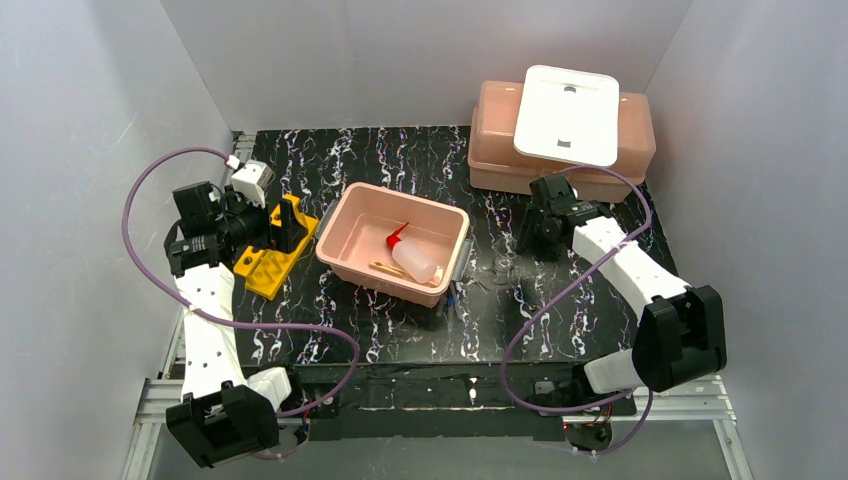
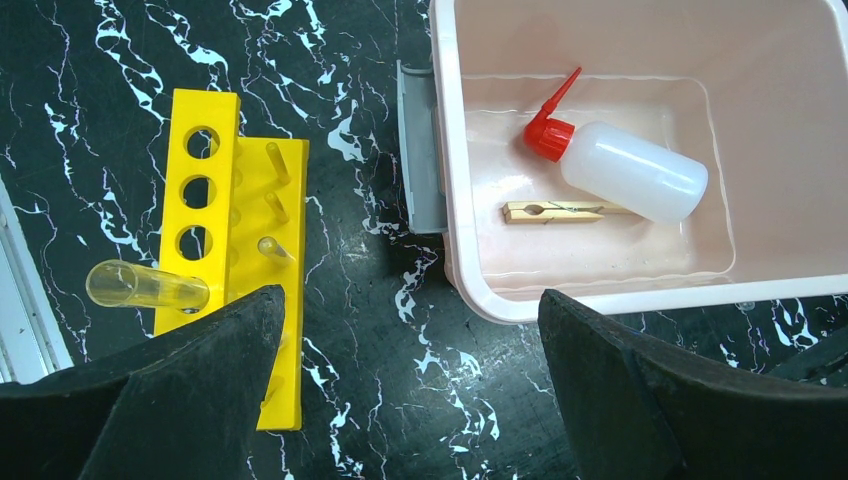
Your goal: Organize the chemistry lab equipment
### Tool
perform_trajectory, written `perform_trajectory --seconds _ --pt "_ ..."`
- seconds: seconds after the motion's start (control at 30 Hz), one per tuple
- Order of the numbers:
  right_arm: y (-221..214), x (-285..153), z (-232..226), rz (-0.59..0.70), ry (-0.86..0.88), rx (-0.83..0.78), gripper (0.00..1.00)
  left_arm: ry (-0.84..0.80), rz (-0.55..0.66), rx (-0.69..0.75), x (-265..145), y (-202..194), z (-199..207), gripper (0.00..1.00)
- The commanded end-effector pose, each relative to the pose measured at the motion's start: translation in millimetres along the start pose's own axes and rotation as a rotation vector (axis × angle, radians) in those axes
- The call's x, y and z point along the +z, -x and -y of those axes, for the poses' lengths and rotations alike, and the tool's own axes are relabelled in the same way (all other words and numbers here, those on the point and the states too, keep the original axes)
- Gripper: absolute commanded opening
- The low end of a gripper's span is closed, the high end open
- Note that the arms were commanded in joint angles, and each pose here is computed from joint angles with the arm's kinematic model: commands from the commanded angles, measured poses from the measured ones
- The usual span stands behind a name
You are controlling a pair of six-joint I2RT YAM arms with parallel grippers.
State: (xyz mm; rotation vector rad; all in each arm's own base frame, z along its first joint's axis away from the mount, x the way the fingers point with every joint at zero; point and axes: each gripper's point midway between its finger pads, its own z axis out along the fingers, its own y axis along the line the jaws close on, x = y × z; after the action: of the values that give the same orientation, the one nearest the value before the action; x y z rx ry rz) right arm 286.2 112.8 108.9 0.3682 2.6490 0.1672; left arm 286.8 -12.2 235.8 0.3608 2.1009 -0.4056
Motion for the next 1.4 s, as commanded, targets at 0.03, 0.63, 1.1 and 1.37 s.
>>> perform_trajectory --seconds 0.03,0.63,1.1,1.37 --pt "13 4 -12 0.042 0.044 0.014 0.52 -0.014 -0.006 0.005 -3 -4 6 0.98" --pt "13 40 -14 -0.007 -0.004 0.003 0.32 -0.016 -0.013 -0.005 -1 -6 6 0.98" --pt "28 27 -13 0.035 -0.023 -0.033 0.01 -0.022 -0.022 -0.015 -2 -11 8 0.98" --pt "48 -26 -31 0.113 0.081 -0.022 0.01 -0.028 -0.026 -0.012 -1 -12 9 0.98"
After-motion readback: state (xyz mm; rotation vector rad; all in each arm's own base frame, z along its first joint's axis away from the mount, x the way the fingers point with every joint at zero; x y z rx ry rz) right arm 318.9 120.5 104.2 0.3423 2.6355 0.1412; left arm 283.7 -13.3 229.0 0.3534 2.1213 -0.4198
